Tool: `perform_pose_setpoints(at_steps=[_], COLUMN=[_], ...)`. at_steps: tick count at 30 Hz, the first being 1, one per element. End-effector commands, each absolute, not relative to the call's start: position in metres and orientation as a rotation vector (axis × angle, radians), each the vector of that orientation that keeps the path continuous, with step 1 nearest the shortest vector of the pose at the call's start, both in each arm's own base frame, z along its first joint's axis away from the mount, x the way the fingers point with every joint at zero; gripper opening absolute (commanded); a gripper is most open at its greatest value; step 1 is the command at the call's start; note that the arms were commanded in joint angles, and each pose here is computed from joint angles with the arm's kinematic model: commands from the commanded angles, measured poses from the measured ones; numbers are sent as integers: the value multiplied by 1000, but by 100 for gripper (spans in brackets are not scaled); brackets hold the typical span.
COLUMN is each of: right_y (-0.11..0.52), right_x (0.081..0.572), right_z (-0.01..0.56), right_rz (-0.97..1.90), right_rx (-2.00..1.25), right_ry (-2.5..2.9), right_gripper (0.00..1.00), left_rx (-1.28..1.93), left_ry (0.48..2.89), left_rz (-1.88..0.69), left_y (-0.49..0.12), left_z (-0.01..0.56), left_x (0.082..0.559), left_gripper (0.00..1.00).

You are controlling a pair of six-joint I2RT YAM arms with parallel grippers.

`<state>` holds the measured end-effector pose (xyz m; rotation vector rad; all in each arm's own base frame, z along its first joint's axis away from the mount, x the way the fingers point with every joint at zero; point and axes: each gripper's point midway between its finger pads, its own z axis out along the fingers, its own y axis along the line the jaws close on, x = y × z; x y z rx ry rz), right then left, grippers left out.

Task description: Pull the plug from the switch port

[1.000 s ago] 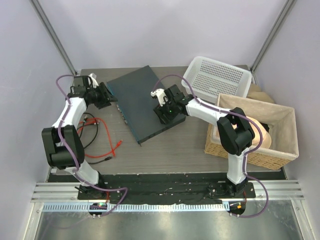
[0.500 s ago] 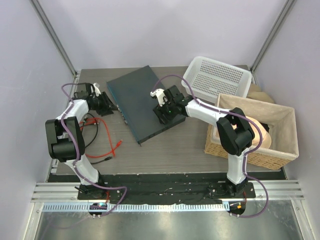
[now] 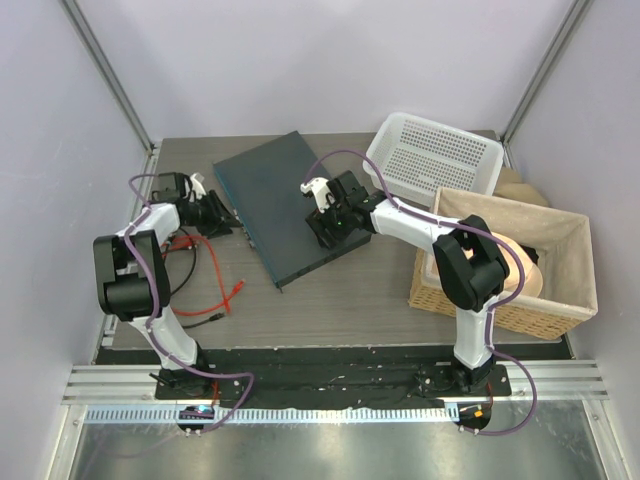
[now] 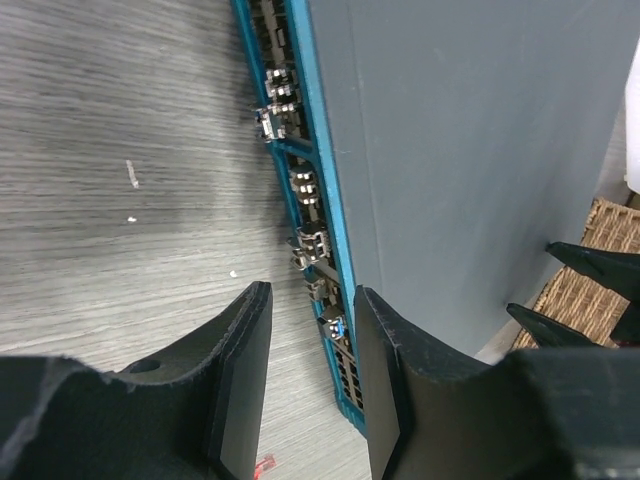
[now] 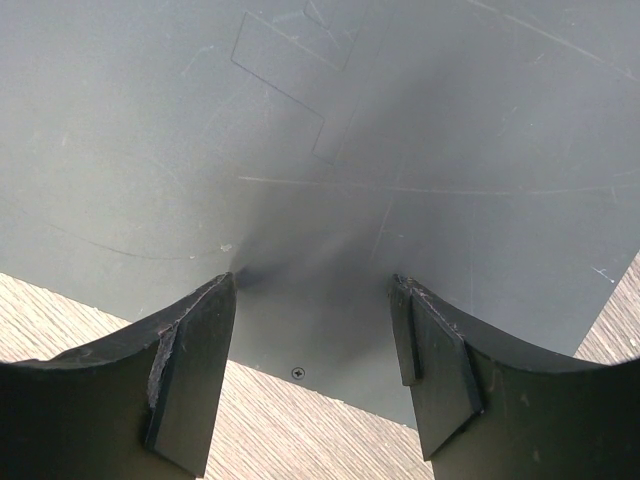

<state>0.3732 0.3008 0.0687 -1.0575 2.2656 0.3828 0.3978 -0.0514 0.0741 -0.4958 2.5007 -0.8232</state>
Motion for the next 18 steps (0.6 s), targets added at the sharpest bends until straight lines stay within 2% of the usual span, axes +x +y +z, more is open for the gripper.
perform_pose_setpoints(at_steps=[1, 18], right_y=[297, 298], right_x=[369, 369], right_z=[54, 52], right_rz=[360, 353], right_rx=[-1059, -1069], right_ry=[2306, 2305], right_gripper=[70, 71], left_rx=[-504, -493], left_ry=[2478, 2506], left_rz=[-860, -898], left_y=[-54, -73], left_z=[74, 62], left_x=[400, 381], left_gripper=[42, 41])
